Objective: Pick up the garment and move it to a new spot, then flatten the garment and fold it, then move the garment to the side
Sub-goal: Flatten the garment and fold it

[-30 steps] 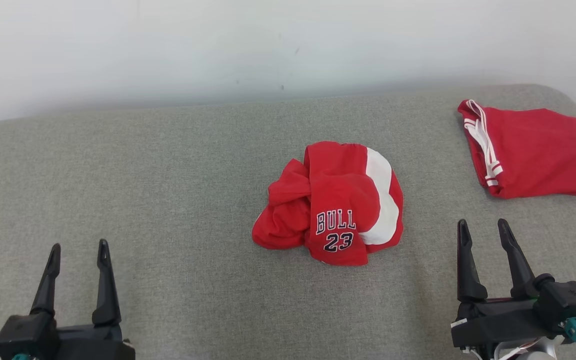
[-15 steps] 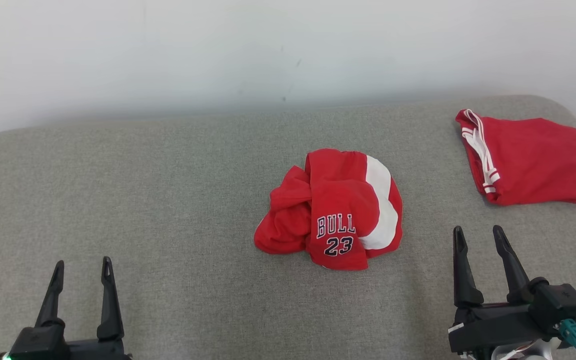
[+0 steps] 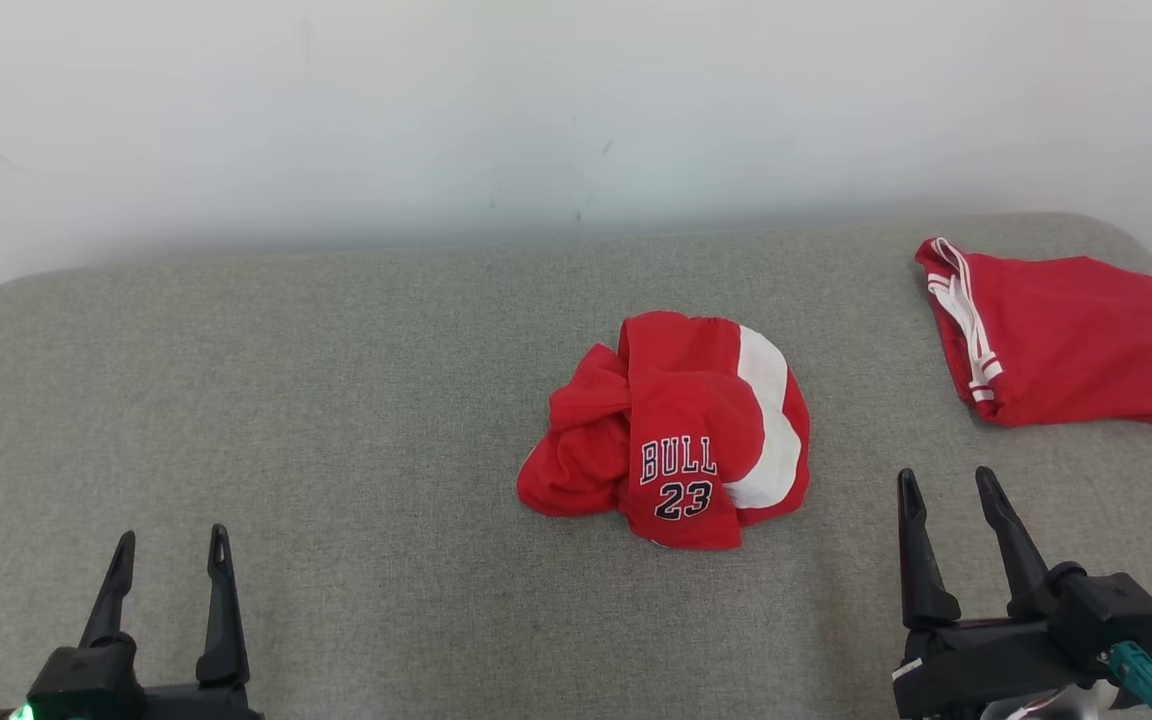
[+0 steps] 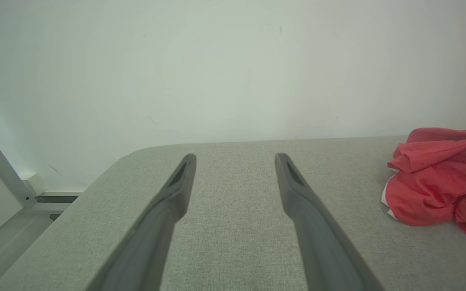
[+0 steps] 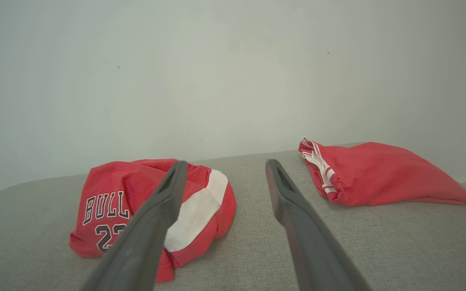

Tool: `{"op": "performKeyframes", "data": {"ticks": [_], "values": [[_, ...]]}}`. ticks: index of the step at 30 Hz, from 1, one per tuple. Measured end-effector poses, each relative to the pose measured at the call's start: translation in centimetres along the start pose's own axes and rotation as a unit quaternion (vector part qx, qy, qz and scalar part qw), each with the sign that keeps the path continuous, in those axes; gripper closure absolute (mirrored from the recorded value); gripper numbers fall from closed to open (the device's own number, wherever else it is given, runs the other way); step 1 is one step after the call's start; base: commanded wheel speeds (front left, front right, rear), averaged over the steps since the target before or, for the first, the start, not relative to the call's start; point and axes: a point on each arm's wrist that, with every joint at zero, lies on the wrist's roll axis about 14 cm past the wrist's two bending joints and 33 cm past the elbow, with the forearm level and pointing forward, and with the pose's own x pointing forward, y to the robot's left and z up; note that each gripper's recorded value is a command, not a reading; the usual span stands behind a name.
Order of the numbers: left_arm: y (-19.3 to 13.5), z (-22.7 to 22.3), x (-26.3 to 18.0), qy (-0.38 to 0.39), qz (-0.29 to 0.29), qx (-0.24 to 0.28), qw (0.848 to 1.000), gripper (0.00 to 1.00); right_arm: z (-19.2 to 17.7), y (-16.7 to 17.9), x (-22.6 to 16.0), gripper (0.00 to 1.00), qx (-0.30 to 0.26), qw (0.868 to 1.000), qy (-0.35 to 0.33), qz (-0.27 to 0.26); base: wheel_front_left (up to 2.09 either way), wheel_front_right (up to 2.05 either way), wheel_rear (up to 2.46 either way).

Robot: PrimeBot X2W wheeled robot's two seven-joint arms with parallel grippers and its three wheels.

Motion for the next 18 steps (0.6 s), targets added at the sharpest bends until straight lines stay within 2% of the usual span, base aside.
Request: {"op": "performKeyframes", "data": {"ticks": [18], "values": [[0.35,-0.67,-0.41,0.02,0.004,0.007,1.0,0.0,-0.37,0.45,-0.27,0.0,-0.001,1.0,0.013,0.007,0.0,0.0,0.0]]}}
